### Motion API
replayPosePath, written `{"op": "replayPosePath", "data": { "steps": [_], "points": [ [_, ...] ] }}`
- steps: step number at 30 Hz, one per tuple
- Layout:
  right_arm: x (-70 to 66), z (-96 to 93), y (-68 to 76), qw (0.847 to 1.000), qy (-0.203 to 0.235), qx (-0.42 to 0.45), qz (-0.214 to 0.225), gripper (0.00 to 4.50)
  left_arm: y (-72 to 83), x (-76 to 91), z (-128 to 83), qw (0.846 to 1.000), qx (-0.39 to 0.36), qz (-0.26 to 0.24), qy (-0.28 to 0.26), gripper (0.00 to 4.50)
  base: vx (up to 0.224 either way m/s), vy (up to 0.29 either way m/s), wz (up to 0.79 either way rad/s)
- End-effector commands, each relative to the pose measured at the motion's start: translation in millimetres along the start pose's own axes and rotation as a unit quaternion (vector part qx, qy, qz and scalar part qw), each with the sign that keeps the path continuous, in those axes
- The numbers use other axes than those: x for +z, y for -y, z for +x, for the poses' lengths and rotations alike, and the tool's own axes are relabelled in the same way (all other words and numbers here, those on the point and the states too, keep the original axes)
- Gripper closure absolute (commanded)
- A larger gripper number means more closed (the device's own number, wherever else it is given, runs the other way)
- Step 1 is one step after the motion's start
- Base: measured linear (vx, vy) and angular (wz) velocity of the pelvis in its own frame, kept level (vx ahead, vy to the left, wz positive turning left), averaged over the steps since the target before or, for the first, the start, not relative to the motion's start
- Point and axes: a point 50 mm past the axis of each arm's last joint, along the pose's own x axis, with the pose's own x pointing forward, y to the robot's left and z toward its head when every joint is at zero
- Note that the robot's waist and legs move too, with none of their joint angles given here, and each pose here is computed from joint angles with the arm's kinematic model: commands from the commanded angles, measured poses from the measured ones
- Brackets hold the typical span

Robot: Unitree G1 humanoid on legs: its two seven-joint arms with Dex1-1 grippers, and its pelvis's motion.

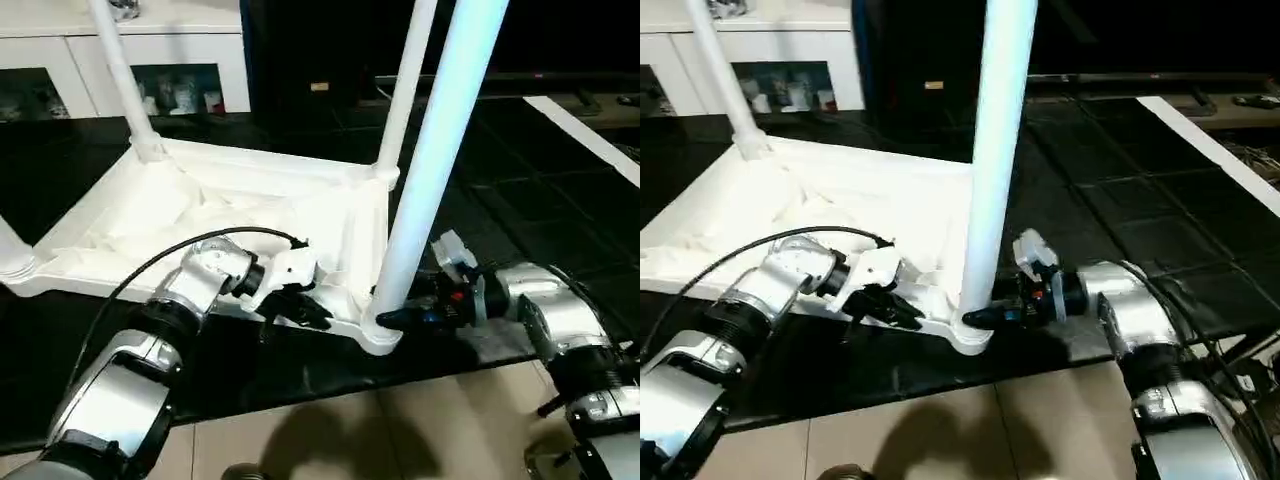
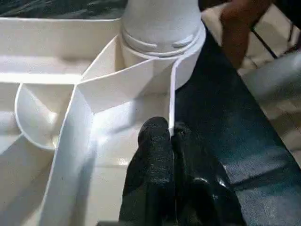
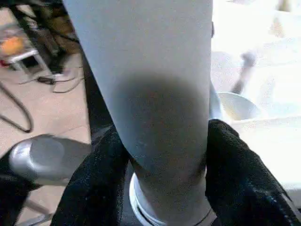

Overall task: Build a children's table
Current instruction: Rotate leg to tighten

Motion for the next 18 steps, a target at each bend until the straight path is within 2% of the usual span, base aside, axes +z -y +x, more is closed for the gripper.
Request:
{"op": "replayPosePath", "data": {
  "steps": [1,3,5,6,7,8,10,11,13,14,18],
  "points": [
    [-8.3,15.6,-2.4,1.0,-0.004,-0.006,0.024,2.46,-9.3,11.5,6.1,0.998,0.052,-0.009,0.022,4.5,0.0,0.0,0.0],
    [-8.4,30.6,7.7,0.992,0.021,-0.109,0.056,2.49,-15.1,19.4,14.3,0.994,0.088,-0.041,0.042,4.5,0.0,0.0,0.0],
    [-6.6,37.7,11.0,0.987,0.032,-0.141,0.074,2.5,-18.3,22.7,16.9,0.992,0.105,-0.054,0.046,4.5,0.0,0.0,0.0],
    [-0.2,55.3,17.1,0.973,0.046,-0.199,0.103,2.5,-26.0,31.8,22.6,0.985,0.144,-0.082,0.055,4.5,0.0,0.0,0.0],
    [0.2,56.1,17.4,0.973,0.046,-0.202,0.104,2.51,-26.4,32.3,22.9,0.984,0.145,-0.084,0.056,4.5,0.0,0.0,0.0],
    [5.9,68.3,20.5,0.966,0.05,-0.227,0.114,2.52,-31.2,39.2,26.6,0.978,0.171,-0.1,0.062,4.5,0.0,0.0,0.0],
    [9.8,75.7,22.1,0.963,0.051,-0.239,0.116,2.52,-33.8,43.7,29.1,0.974,0.187,-0.106,0.066,4.5,0.0,0.0,0.0],
    [15.1,88.1,24.0,0.957,0.049,-0.26,0.119,2.52,-35.9,49.7,34.1,0.97,0.206,-0.108,0.068,4.5,0.0,0.0,0.0],
    [17.8,93.9,24.0,0.956,0.049,-0.265,0.119,2.52,-36.1,53.5,38.2,0.969,0.213,-0.105,0.068,4.5,0.0,0.0,0.0],
    [19.6,97.4,23.3,0.956,0.049,-0.265,0.112,2.18,-35.8,56.2,41.1,0.968,0.216,-0.105,0.07,4.5,0.0,0.0,0.0],
    [21.4,101.7,20.4,0.961,0.054,-0.253,0.094,1.84,-33.8,56.3,41.9,0.971,0.207,-0.094,0.069,4.5,0.0,0.0,0.0]
  ]
}}
